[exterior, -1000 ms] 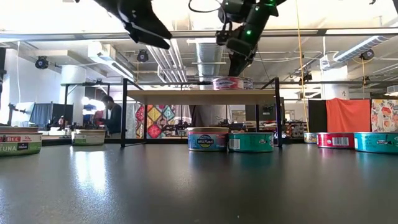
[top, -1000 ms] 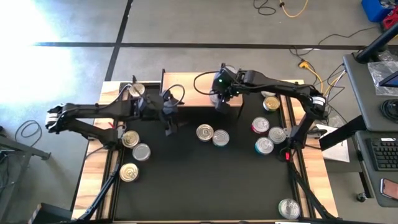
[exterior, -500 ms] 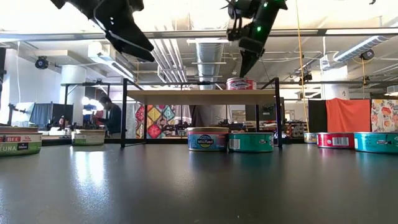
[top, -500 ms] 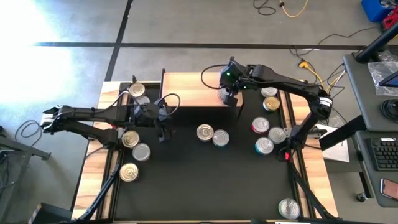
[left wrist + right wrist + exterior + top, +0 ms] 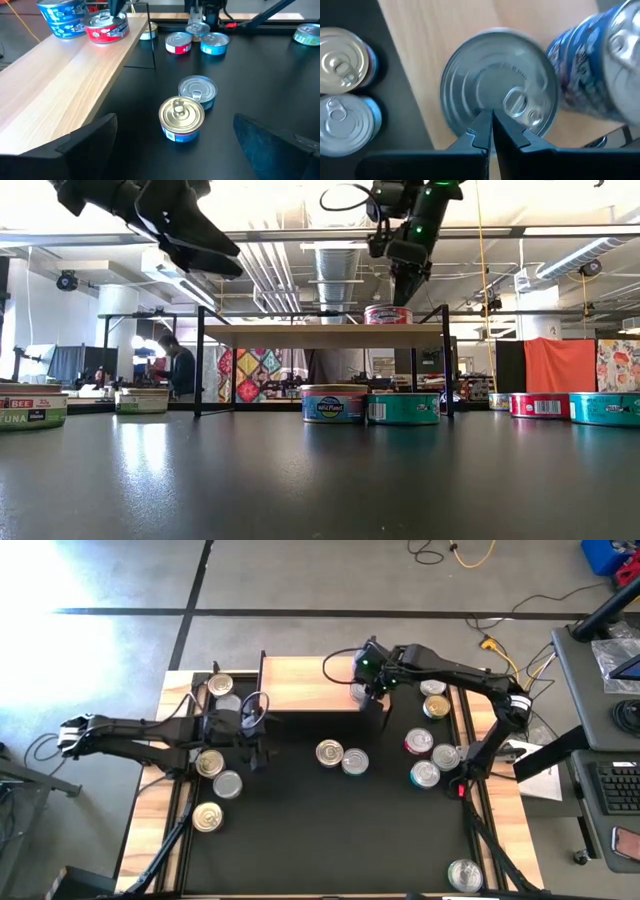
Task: Stack canned seafood by type on shelf
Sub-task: Put the red tuna can on the shelf, then stack the red tuna can on top of the other red tuna can on the shelf
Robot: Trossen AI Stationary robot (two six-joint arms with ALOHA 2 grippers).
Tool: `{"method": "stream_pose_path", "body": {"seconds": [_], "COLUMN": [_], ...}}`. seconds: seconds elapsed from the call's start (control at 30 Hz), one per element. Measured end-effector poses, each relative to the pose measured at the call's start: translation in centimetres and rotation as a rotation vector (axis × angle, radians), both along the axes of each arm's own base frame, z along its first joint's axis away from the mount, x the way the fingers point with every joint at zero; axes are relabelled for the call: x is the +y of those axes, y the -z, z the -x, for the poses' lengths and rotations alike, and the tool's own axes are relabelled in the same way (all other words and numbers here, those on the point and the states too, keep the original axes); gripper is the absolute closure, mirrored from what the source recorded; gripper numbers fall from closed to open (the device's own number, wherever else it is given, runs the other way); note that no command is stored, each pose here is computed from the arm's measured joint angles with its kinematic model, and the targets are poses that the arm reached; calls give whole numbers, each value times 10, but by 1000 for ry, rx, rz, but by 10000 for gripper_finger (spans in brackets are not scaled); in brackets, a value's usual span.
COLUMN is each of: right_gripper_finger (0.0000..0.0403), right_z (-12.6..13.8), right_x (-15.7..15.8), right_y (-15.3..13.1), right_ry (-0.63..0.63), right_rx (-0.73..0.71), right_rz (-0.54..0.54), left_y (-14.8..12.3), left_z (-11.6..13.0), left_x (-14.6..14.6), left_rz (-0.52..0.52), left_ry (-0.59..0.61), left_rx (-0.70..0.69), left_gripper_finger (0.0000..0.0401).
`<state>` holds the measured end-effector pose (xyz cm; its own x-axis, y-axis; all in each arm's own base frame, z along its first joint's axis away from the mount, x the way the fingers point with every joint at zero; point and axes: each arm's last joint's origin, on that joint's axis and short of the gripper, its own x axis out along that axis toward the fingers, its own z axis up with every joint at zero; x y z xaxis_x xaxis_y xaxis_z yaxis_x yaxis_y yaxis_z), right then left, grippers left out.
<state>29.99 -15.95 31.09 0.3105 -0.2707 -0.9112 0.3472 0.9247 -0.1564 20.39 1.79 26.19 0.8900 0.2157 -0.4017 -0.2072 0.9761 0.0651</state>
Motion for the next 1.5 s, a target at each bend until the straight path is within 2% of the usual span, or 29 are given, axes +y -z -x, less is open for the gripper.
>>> {"method": "stream_pose_path", "body": {"seconds": [0.43, 0.6, 0.73, 0.83, 0.93, 1.23, 1.5], "right_gripper_finger": [394, 394, 394, 394, 394, 394, 394], "right_z": [8, 12, 3, -9, -19, -16, 16], "right_x": [3, 14, 36, 64, 101, 227, 302], "right_y": [-1, -18, -40, -46, -39, 16, 75], "right_ry": [34, 42, 13, -46, -106, -215, -146], "right_rx": [52, 26, -155, -289, -349, -326, -230], "right_rz": [-15, 101, 209, 222, 177, -52, -194], "left_y": [-11, -14, -16, -16, -10, 16, 34], "left_z": [15, 17, 17, 17, 20, 29, 29], "left_x": [-8, -20, -35, -49, -64, -97, -118], "left_rz": [0, -26, -28, -12, 32, 192, 302], "left_ry": [37, 127, 209, 280, 349, 454, 536], "left_rx": [-69, -90, -134, -199, -251, -261, -358], "left_gripper_finger": [19, 19, 19, 19, 19, 19, 19]}}
